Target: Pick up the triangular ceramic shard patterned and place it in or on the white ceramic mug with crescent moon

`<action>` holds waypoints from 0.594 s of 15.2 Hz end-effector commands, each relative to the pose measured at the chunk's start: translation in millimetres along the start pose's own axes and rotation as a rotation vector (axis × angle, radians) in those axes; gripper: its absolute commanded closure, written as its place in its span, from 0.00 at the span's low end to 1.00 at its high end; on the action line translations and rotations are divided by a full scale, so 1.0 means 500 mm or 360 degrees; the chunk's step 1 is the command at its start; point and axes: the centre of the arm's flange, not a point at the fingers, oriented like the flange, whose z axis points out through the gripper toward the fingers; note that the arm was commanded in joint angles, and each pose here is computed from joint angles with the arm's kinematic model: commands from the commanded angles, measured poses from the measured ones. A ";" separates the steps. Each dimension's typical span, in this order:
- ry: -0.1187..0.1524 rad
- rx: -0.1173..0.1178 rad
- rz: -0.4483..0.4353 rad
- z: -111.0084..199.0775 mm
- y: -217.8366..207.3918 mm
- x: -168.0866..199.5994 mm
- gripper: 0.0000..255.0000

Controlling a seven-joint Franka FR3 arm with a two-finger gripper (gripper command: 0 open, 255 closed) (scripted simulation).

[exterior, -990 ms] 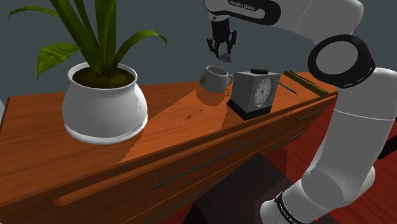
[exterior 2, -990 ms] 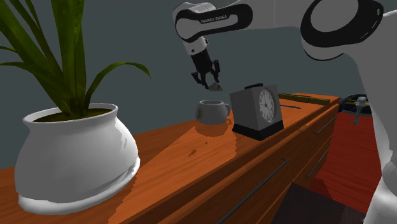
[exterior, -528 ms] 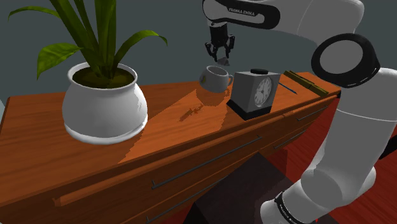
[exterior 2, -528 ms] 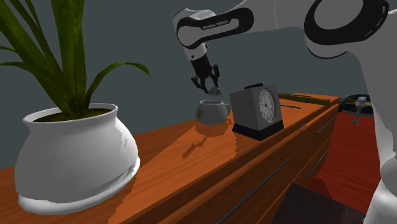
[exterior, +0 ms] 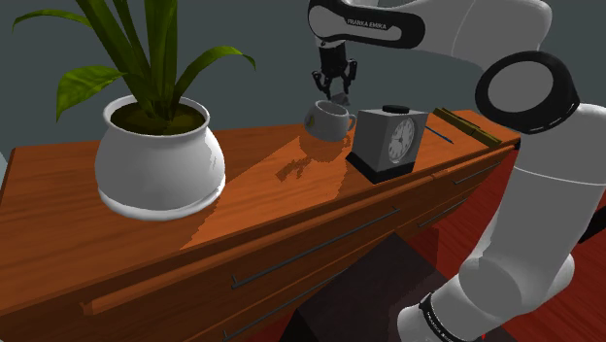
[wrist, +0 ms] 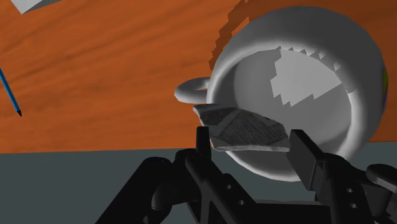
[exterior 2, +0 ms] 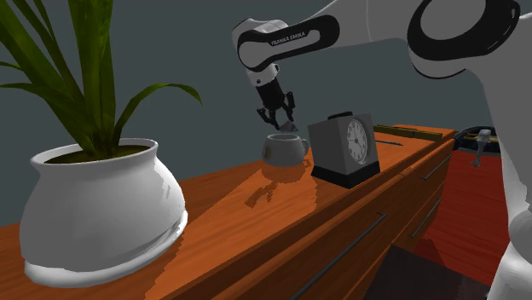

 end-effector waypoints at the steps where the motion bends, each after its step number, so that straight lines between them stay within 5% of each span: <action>1: -0.0030 -0.0005 -0.0042 0.026 -0.016 0.003 0.00; 6: -0.0030 -0.0005 -0.0042 0.026 -0.015 0.005 0.00; 9: -0.0030 -0.0005 -0.0042 -0.053 -0.016 0.006 0.00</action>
